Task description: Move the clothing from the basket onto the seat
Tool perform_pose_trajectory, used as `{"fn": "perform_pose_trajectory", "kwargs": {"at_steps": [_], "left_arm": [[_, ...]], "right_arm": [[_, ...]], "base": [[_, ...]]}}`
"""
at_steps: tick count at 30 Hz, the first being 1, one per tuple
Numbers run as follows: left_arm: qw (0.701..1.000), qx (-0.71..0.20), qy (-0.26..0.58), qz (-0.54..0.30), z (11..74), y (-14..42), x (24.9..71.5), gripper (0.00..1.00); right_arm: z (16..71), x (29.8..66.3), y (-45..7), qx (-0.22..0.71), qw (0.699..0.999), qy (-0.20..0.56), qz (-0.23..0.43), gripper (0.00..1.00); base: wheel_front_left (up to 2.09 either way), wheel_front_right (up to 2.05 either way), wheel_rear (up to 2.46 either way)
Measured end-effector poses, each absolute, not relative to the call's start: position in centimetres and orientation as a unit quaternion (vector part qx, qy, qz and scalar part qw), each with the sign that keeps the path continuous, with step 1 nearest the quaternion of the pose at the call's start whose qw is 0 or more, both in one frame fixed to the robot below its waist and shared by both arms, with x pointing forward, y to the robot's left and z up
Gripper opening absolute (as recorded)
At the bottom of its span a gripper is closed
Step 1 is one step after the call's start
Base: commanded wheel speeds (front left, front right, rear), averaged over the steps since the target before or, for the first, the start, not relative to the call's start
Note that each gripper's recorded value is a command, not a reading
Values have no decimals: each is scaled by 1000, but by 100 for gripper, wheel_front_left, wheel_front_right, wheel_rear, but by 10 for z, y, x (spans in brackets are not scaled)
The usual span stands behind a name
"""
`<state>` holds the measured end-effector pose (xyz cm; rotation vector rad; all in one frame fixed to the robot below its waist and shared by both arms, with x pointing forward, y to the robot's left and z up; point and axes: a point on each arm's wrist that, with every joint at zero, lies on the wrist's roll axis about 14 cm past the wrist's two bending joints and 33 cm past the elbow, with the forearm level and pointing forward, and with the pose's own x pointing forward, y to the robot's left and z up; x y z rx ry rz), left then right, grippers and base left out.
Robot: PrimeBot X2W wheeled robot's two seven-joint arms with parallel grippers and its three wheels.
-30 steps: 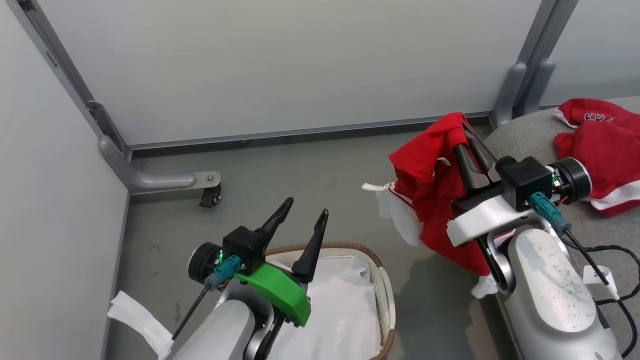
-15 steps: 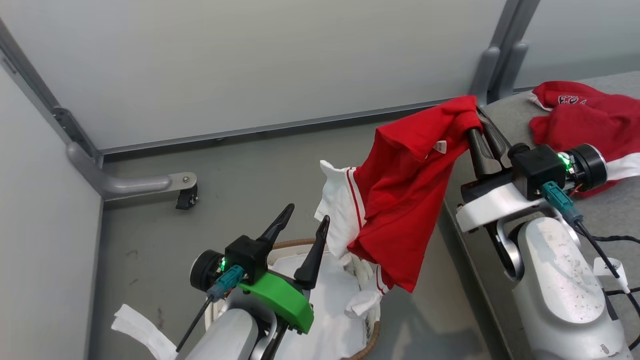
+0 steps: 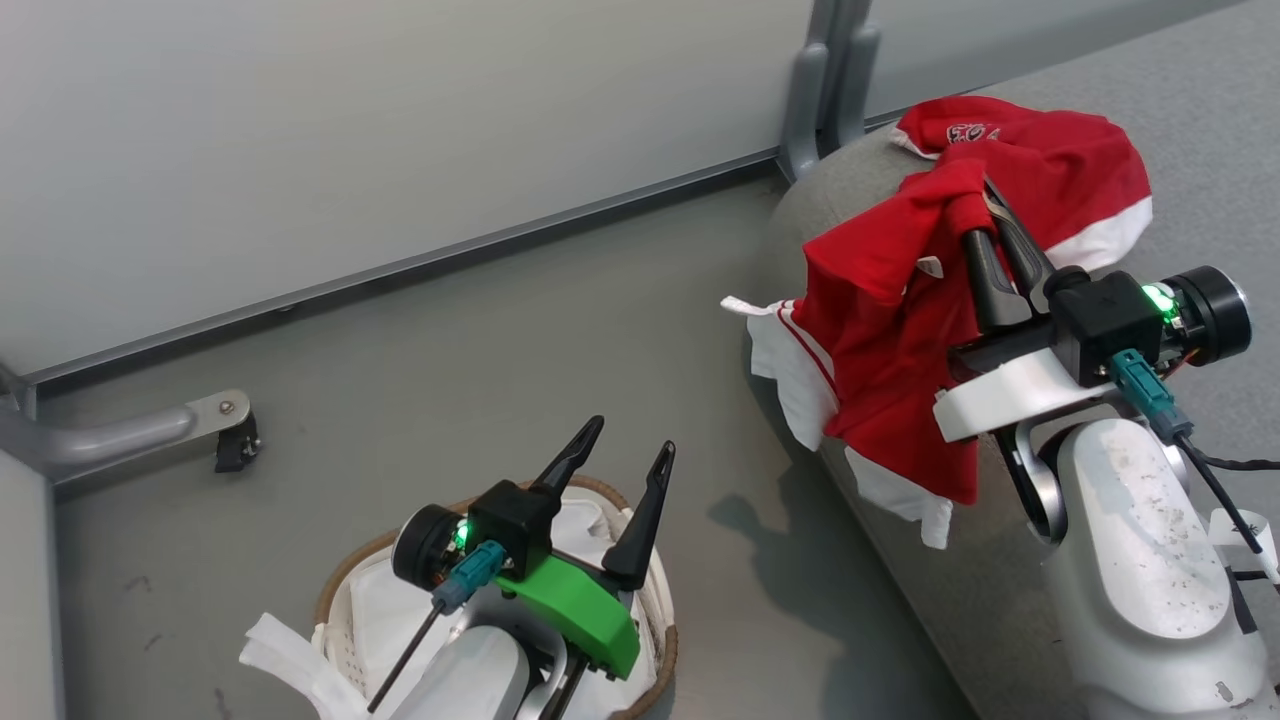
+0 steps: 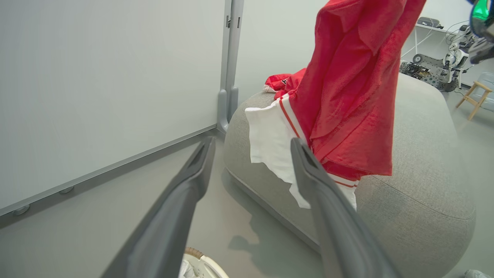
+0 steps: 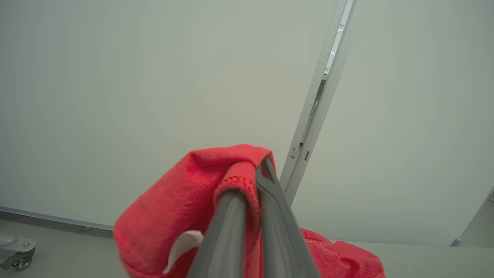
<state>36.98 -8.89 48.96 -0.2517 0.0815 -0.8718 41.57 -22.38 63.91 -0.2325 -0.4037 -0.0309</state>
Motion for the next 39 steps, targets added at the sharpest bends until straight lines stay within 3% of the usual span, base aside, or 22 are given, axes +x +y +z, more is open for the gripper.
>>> {"fn": "perform_pose_trajectory", "kwargs": {"at_steps": [7, 13, 25, 33, 39], "left_arm": [[874, -128, 55, -466, 482, -119, 358, 100], [865, -135, 63, -480, 476, -127, 356, 100], [875, -137, 70, -460, 459, -115, 383, 100], [886, -135, 76, -436, 439, -97, 412, 100], [890, -135, 86, -427, 419, -90, 428, 100]], "right_arm": [[632, 405, -254, -132, 973, -183, -55, 0], [635, 421, -256, -157, 970, -180, -51, 0], [724, 498, -277, -249, 935, -248, -45, 0], [798, 534, -340, -290, 903, -290, -126, 0], [771, 549, -389, -306, 902, -247, -176, 0]], "base": [[0, 0, 0], [0, 0, 0], [0, 0, 0], [0, 0, 0], [0, 0, 0]]}}
